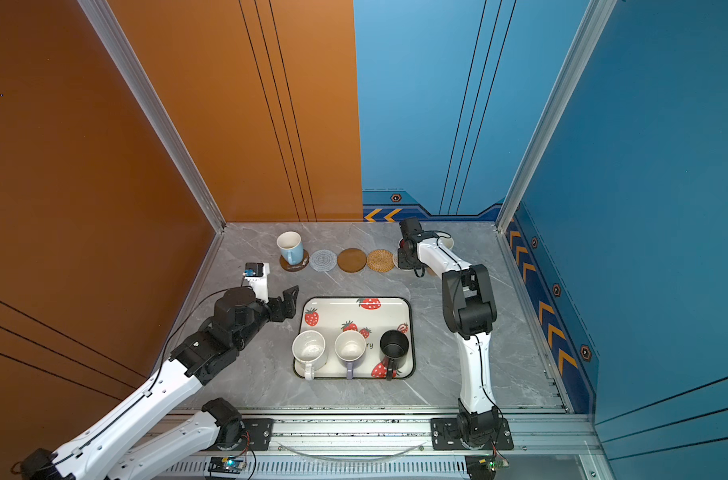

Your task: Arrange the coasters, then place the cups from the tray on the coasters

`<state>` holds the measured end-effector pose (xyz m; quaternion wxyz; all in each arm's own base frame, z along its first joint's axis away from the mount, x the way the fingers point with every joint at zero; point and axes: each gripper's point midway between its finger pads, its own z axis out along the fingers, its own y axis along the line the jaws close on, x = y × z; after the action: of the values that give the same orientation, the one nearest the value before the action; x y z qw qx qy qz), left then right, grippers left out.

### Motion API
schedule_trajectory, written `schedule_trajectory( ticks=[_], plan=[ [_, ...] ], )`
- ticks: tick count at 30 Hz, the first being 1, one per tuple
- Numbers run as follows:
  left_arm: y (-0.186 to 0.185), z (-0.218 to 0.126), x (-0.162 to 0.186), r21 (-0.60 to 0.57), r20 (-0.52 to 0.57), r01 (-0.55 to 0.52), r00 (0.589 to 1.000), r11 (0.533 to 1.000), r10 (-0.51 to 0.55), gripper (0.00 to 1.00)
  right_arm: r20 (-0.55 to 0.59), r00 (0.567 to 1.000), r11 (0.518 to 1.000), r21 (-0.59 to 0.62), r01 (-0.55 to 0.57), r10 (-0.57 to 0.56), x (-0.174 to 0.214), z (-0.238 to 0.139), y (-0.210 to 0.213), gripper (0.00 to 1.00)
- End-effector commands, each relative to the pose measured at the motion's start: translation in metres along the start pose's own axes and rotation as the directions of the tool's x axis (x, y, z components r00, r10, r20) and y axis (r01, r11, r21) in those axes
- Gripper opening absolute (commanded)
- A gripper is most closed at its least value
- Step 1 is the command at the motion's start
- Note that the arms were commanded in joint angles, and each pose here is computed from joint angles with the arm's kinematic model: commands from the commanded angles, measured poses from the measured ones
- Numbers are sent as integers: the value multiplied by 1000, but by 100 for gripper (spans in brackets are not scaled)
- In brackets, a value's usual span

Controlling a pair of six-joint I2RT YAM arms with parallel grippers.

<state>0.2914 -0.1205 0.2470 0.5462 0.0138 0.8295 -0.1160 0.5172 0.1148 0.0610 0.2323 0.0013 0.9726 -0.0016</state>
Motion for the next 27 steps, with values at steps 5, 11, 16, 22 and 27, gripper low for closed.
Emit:
schedule_trajectory(
  ticks=[5,11,16,22,27],
  plan=[
    [0,-4,-8,8,23,16,1000,1000,-16,90,-57,998,999,51,3,0,12,8,-18,0],
    [0,-4,-8,8,23,16,1000,1000,-16,90,-65,998,998,63,-2,6,14,8,-24,0],
    [0,-4,-8,7,22,16,1000,1000,-16,90,-67,998,998,69,-4,9,14,8,-28,0],
    [0,-4,-8,7,22,14,1000,1000,-15,90,-77,997,996,85,6,0,16,8,-32,0],
    [0,-4,-8,8,23,14,1000,1000,-15,90,-80,997,996,87,2,5,17,8,-36,0]
  ],
)
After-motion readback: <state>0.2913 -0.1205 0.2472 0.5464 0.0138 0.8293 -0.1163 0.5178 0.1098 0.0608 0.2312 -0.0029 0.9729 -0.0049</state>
